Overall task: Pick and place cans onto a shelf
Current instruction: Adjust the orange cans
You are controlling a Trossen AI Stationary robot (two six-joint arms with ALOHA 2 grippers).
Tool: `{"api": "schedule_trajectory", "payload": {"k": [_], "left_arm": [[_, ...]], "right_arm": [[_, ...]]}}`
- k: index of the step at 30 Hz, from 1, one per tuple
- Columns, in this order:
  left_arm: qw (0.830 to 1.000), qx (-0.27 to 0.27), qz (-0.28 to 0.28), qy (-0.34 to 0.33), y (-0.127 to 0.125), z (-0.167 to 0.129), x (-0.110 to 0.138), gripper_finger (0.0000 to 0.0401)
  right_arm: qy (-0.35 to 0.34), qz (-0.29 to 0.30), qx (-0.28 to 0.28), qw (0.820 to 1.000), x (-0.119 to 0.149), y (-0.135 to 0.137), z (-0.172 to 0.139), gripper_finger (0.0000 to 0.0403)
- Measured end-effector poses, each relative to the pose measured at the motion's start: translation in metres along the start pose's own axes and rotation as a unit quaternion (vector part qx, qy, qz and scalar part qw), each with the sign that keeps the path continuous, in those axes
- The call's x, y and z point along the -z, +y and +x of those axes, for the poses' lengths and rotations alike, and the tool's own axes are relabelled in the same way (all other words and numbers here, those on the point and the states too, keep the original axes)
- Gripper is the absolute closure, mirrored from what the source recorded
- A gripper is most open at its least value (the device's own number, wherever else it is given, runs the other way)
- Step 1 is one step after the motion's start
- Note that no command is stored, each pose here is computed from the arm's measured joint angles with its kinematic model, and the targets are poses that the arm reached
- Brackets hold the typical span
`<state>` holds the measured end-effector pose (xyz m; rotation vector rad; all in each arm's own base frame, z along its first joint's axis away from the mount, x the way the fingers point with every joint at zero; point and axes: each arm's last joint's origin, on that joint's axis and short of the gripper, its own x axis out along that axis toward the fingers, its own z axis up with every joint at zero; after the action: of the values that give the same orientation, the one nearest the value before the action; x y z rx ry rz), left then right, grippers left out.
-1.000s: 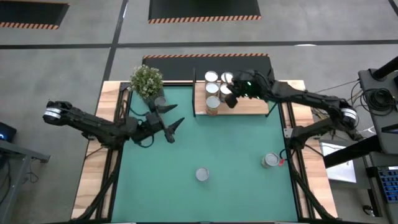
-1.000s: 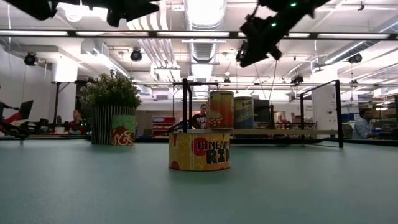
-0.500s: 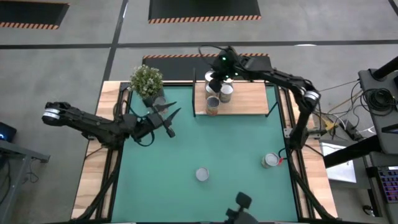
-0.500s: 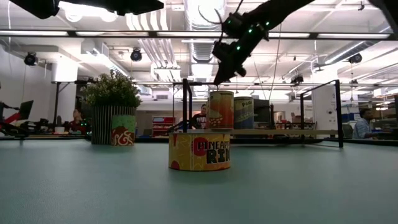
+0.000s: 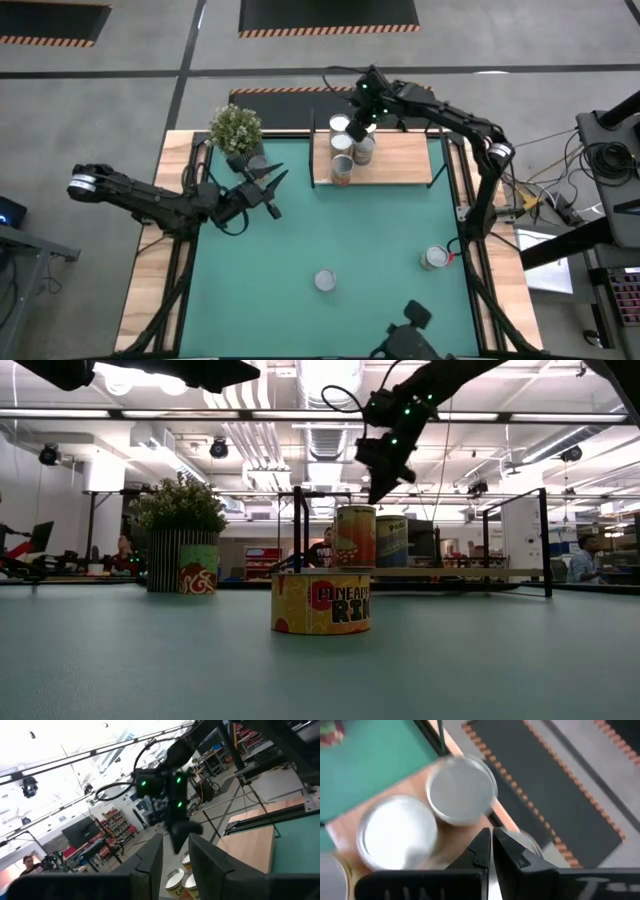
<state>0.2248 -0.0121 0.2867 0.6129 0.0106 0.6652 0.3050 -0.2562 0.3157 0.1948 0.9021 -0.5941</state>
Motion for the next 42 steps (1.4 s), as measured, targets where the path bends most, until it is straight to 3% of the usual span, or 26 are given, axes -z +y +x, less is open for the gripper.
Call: {"api": "schedule_trajectory", "payload": {"k": [5,9,18,30,42], "left_arm": [[1.0,-0.001,0.0,0.001,0.0,0.0,0.0,0.0327],[1.0,-0.002,-0.001,0.0,0.0,0.0,-0.001,0.0327],[1.0,-0.002,-0.001,0.0,0.0,0.0,-0.001,0.0327],[1.0,-0.002,-0.002,0.0,0.001,0.0,-0.001,0.0327],[1.0,-0.002,-0.002,0.0,0.001,0.0,-0.001,0.0327]], "right_arm": [[0.029,0.024,0.064,0.997,0.008,-0.012,-0.028,0.0394],[0.064,0.065,0.048,0.995,0.019,-0.022,-0.038,0.0394],[0.116,0.088,0.052,0.988,0.041,-0.034,-0.021,0.0394],[0.09,0.094,0.056,0.99,0.056,-0.034,0.009,0.0394],[0.064,0.101,0.034,0.992,0.054,-0.033,0.013,0.0394]]}}
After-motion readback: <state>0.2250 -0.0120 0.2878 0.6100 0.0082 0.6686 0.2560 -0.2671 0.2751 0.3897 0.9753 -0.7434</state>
